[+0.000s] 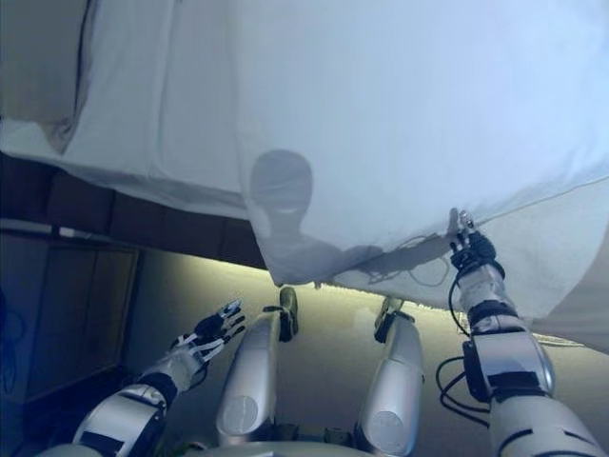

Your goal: Make the bed neatly

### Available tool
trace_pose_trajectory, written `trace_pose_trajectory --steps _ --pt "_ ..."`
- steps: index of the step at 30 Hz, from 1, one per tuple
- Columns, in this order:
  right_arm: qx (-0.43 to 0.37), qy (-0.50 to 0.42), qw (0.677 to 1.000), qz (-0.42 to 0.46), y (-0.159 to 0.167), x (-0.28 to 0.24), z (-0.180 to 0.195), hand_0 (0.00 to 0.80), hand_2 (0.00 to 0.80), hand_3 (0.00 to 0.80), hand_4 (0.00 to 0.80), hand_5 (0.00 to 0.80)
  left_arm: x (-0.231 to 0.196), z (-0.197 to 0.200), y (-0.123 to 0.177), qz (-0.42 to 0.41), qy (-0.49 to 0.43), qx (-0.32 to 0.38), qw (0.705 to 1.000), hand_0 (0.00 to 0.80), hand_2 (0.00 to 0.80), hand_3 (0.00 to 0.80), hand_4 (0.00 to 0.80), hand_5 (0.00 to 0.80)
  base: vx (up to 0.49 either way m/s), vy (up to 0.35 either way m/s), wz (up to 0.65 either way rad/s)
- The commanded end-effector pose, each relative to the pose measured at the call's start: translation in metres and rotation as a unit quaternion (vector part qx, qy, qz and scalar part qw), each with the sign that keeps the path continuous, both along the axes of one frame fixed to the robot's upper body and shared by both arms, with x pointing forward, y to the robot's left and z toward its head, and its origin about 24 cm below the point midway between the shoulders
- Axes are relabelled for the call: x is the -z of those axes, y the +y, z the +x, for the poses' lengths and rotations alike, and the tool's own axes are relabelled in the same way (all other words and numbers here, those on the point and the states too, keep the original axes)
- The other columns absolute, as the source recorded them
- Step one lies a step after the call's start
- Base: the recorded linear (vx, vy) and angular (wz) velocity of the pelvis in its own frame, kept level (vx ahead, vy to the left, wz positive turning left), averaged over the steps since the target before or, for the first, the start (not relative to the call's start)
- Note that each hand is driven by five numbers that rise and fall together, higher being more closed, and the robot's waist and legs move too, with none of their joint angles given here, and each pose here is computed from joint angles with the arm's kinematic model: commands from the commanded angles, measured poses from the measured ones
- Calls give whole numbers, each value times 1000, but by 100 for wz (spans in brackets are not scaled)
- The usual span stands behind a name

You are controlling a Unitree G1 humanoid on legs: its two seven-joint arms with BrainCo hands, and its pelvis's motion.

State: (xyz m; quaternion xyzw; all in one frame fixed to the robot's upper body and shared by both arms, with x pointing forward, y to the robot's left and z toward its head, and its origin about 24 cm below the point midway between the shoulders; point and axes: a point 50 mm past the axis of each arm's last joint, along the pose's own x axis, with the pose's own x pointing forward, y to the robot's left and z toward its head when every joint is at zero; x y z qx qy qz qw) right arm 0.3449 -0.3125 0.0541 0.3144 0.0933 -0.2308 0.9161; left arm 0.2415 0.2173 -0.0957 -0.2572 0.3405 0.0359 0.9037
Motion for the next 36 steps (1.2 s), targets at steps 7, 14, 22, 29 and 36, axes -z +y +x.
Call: trace_pose_trajectory --steps 7,14,22,29,36 --pt "16 -77 997 -23 -25 -59 14 0 0 0 0 0 0 -5 0 -35 -20 -28 999 0 0 0 0 0 21 1 5" --pt "19 -149 987 -54 -40 -105 16 0 0 0 0 0 7 -22 2 -43 -20 -34 998 0 0 0 0 0 50 4 2" --pt "45 -208 971 -111 -62 -159 10 0 0 0 0 0 12 -39 14 -45 -15 -46 998 0 0 0 0 0 53 17 -1" --pt "80 -242 955 -155 -86 -204 -8 0 0 0 0 0 14 -52 26 -38 -5 -57 998 0 0 0 0 0 70 -25 -6" --pt "74 -256 948 -172 -87 -226 -12 0 0 0 0 0 17 -62 30 -36 3 -62 997 0 0 0 0 0 50 -27 0"
